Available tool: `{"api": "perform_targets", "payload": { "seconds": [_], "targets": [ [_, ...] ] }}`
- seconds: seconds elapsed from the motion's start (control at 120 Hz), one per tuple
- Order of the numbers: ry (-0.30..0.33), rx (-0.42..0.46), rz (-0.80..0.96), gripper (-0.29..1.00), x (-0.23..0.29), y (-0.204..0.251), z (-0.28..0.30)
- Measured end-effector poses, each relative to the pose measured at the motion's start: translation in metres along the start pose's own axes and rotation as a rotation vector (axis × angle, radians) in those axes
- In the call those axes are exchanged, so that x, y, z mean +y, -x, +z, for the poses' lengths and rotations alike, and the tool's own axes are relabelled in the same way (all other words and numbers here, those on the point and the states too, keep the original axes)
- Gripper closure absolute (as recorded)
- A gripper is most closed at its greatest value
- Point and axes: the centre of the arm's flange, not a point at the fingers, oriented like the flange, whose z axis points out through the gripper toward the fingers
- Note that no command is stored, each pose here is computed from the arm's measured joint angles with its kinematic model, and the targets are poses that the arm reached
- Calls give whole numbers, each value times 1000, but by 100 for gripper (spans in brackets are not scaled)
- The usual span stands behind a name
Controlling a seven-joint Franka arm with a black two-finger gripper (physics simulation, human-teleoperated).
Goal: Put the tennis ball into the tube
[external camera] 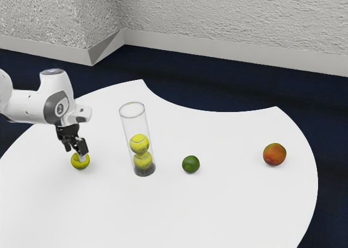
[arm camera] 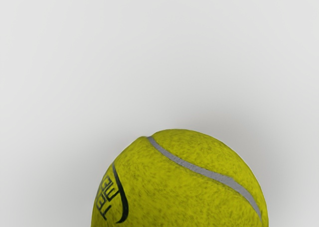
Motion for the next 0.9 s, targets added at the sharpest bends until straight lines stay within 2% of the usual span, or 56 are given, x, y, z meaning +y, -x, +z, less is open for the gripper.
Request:
{"api": "perform_targets", "payload": {
  "seconds": [0.367, 0.583, 0.733, 0.9],
  "targets": [
    [17, -11, 19, 0, 0, -3, 30],
    [7, -5, 23, 39, -1, -4, 29],
    [-8, 8, 22, 45, 0, -5, 19],
    [-29, 89, 39, 50, 22, -13, -51]
  ]
}}
